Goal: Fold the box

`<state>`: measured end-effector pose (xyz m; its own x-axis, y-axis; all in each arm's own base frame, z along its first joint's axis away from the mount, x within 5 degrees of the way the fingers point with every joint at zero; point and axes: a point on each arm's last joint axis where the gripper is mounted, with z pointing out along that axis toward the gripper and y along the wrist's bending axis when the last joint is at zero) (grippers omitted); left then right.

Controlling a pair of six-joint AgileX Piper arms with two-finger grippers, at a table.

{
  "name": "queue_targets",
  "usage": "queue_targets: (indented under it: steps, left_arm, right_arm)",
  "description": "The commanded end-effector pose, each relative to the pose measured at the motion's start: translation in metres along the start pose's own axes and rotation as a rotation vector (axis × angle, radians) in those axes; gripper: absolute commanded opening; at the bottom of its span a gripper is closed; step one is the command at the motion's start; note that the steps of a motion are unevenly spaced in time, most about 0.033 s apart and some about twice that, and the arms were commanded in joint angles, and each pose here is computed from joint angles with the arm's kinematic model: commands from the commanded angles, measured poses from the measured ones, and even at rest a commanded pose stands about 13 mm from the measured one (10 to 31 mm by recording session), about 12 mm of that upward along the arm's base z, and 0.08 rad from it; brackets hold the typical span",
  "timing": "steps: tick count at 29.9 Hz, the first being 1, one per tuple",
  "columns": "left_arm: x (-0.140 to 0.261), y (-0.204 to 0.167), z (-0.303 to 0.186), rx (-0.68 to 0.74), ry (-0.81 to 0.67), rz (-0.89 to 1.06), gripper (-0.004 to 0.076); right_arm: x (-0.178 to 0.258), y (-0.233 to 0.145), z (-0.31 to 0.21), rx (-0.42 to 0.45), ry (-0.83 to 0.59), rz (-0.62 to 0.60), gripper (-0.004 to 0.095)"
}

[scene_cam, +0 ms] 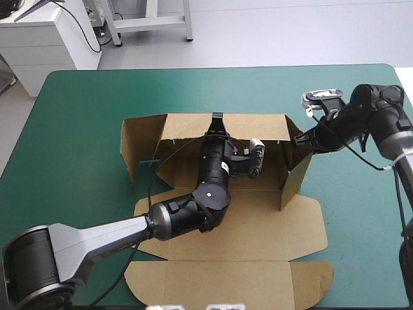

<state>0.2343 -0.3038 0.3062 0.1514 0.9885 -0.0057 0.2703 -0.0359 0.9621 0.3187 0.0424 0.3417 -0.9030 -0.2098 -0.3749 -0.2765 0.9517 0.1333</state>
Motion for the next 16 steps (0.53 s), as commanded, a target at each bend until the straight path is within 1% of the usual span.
queue_targets:
  steps: [1, 8, 11, 14, 16]
  left_arm:
    - [0.006, 0.028, -0.014, -0.099, -0.009, -0.031, -0.0008]
    - [0.006, 0.028, -0.014, -0.099, -0.009, -0.031, -0.0008]
    - [0.006, 0.028, -0.014, -0.100, -0.008, -0.031, -0.0008]
    - [0.006, 0.028, -0.014, -0.100, -0.008, -0.031, -0.0008]
    - [0.006, 0.028, -0.014, -0.100, -0.008, -0.031, -0.0008]
  right_arm:
    - [0.012, 0.006, -0.024, 0.001, -0.148, -0.021, -0.0020]
    - [0.051, 0.011, -0.015, 0.022, -0.420, -0.069, -0.0020]
    - [0.065, 0.011, -0.006, 0.047, -0.505, -0.091, -0.0019]
    - [0.073, 0.010, 0.004, 0.062, -0.521, -0.134, -0.0006]
    - [0.075, 0.010, 0.008, 0.059, -0.498, -0.174, 0.0036]
